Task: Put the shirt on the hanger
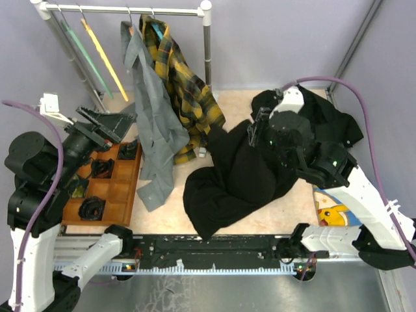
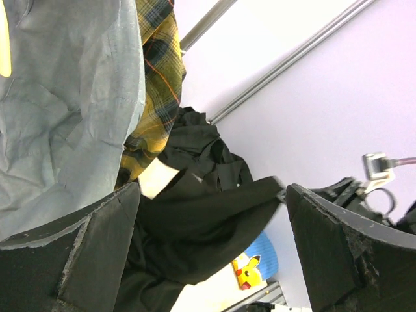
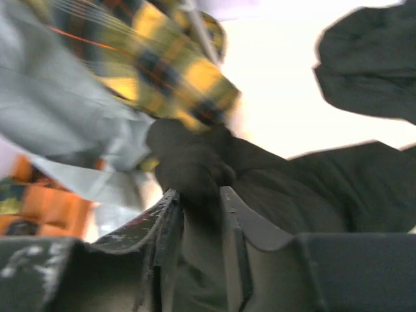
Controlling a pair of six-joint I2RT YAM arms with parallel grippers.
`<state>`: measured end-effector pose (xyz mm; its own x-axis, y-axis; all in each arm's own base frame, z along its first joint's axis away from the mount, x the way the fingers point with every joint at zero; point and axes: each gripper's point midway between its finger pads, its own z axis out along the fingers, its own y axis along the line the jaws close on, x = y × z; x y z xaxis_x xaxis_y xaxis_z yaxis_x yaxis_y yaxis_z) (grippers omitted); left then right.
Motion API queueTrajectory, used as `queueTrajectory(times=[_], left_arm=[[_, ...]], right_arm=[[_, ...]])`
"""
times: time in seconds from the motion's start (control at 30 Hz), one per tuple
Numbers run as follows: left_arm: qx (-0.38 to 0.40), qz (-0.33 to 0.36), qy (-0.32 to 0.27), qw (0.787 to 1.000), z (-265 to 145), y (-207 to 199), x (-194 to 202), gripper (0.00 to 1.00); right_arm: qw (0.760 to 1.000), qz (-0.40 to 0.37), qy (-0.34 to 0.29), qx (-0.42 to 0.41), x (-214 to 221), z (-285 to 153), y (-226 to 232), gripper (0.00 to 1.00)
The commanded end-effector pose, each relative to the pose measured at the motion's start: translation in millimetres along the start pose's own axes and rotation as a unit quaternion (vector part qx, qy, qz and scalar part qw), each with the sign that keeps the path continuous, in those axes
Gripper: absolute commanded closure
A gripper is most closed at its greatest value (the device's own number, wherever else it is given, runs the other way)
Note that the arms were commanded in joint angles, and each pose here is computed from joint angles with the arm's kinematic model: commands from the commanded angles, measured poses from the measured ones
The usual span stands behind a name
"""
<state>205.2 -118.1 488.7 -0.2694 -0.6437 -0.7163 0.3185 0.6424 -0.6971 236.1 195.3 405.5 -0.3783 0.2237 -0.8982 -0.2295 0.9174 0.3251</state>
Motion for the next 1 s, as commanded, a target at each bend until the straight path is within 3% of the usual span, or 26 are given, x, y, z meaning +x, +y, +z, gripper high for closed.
queueTrajectory(times=[0.0,0.1,0.23,0.4,0.57,0.8,0.97], left_arm=[[0.024,-0.004,-0.027,0.999,-10,-14,-13,0.01],[0.028,-0.013,-0.03,0.999,-12,-12,-10,0.01],[0.032,-0.019,-0.024,0.999,-11,-10,-4,0.01],[0.044,-0.018,-0.022,0.999,-7,-16,-7,0.01],[0.048,-0.026,-0.021,0.998,-6,-21,-10,0.01],[0.056,-0.035,-0.02,0.998,-4,-19,-4,0.01],[0.059,-0.03,-0.021,0.998,-1,-24,-9,0.01]], right_arm=[[0.988,0.01,-0.013,0.155,24,-13,-72,0.58],[0.97,0.024,-0.027,0.242,37,-29,-116,0.45],[0.962,0.023,-0.038,0.271,39,-37,-135,0.4],[0.984,-0.025,0.027,0.177,67,6,-92,0.32],[0.975,-0.021,0.138,0.175,119,44,-100,0.25],[0.972,0.056,0.171,0.151,161,68,-128,0.23],[0.979,0.029,0.192,0.06,165,96,-97,0.23]])
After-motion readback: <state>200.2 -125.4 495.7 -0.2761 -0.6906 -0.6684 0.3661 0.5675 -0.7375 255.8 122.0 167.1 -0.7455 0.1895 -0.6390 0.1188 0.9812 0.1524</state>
